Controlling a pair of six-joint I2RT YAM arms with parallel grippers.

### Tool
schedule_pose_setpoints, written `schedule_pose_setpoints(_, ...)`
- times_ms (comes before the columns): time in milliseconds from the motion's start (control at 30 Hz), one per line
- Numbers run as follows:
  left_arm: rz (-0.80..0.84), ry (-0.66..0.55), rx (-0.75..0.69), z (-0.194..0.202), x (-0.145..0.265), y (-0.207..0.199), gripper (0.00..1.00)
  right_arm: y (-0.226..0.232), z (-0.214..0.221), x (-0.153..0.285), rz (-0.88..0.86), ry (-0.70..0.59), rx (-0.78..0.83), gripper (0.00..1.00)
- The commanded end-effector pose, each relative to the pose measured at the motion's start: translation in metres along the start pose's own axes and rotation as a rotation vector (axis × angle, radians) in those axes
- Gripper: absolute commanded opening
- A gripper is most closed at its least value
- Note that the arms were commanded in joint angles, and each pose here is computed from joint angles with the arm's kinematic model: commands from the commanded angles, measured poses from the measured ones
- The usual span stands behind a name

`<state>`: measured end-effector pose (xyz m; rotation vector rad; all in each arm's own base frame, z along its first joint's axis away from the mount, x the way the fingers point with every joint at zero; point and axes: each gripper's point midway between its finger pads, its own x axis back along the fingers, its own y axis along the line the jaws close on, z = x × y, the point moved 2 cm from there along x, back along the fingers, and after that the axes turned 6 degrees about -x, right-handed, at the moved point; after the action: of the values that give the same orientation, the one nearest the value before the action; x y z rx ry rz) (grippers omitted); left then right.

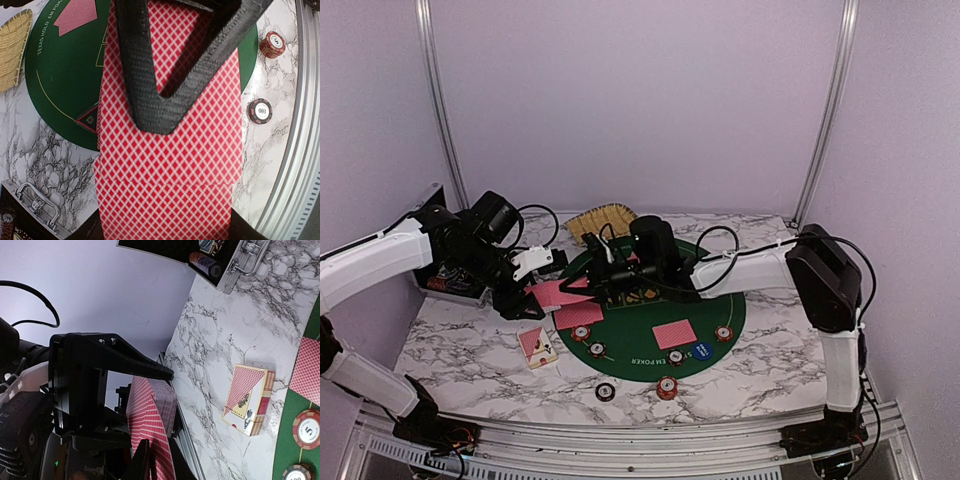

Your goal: Distribute texas hold em gaming equipment

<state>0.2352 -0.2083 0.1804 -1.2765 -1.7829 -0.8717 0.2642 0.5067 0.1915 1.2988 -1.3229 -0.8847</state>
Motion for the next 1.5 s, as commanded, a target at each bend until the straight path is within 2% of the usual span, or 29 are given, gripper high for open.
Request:
schedule_pose_setpoints(0, -0.022, -0.038, 0.0, -0.006, 0.009, 0.002, 0.0, 0.011, -0.009, 0.02, 0.026, -0.03, 0.03, 0.1)
schedule_pose_setpoints(267, -0.021, -0.038, 0.0, -0.007, 0.008, 0.003, 0.0, 0.013, -0.009, 0.036, 0.052, -0.045, 0.033, 0.04)
schedule_pose_setpoints(433, -0.024, -0.038, 0.0, -0.007, 0.009, 0.003, 0.0, -0.005, -0.005, 0.058, 0.09, -0.062, 0.003, 0.03)
schedule_pose_setpoints(900, -0.021, -0.032, -0.002, -0.005, 0.01, 0.002, 0.0, -0.113, 0.017, 0.154, 0.309, -0.154, -0.155, 0.03)
schedule_pose_setpoints(1467, -0.011, -0.027, -0.008, -0.003, 0.009, 0.0, 0.0, -0.156, 0.019, 0.184, 0.481, -0.158, -0.177, 0.01)
